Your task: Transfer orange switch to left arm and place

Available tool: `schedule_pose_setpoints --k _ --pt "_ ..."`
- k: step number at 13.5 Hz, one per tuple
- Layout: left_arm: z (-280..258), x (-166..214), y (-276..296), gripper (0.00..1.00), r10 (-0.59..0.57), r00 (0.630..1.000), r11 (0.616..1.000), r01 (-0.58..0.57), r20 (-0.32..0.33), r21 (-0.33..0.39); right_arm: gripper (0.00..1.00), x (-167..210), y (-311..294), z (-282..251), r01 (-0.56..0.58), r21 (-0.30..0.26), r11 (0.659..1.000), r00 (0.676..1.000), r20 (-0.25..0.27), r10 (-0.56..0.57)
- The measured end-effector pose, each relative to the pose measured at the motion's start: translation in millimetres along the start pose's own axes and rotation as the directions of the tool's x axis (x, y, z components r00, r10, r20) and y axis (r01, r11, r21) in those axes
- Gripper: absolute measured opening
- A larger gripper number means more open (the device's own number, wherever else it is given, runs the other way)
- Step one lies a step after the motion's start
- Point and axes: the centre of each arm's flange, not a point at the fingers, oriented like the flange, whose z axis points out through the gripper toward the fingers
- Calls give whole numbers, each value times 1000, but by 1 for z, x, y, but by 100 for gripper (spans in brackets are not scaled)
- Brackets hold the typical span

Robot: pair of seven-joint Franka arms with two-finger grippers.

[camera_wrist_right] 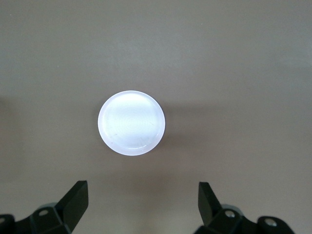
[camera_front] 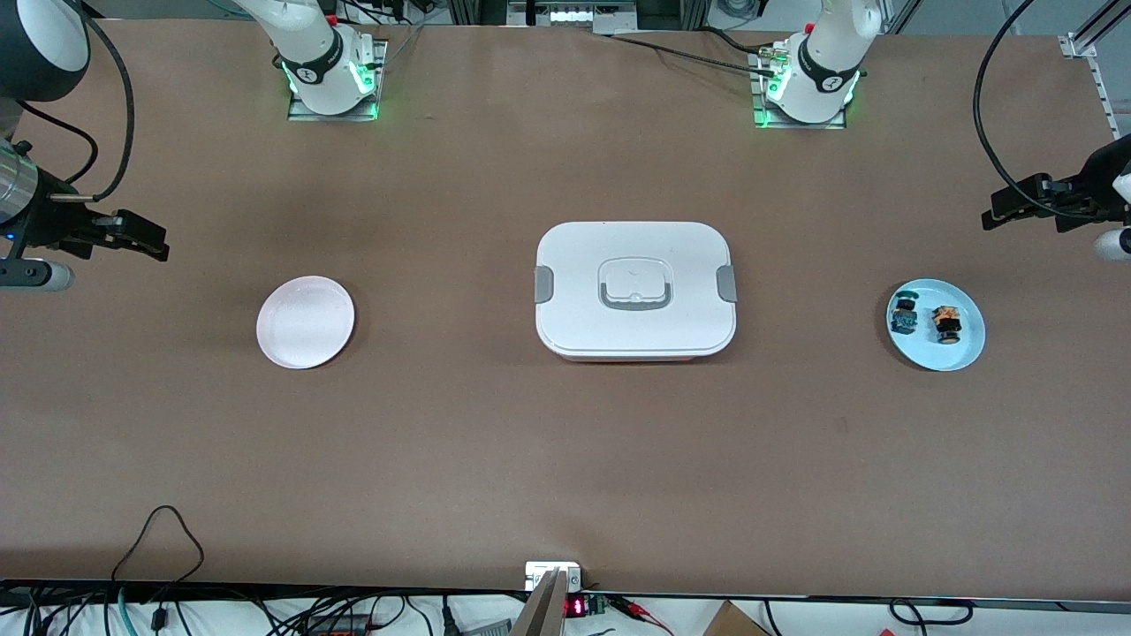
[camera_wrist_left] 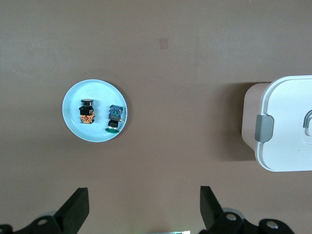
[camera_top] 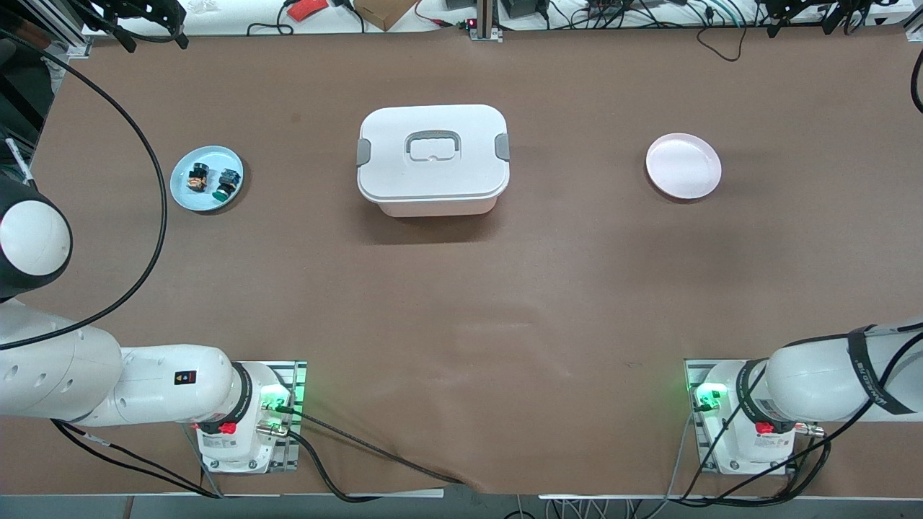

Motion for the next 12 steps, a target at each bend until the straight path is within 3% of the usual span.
schedule_pose_setpoints --k 12 --pt "-12 -1 -3 100 -6 1000 1000 6 -25 2 100 -2 0 0 0 0 1000 1000 11 0"
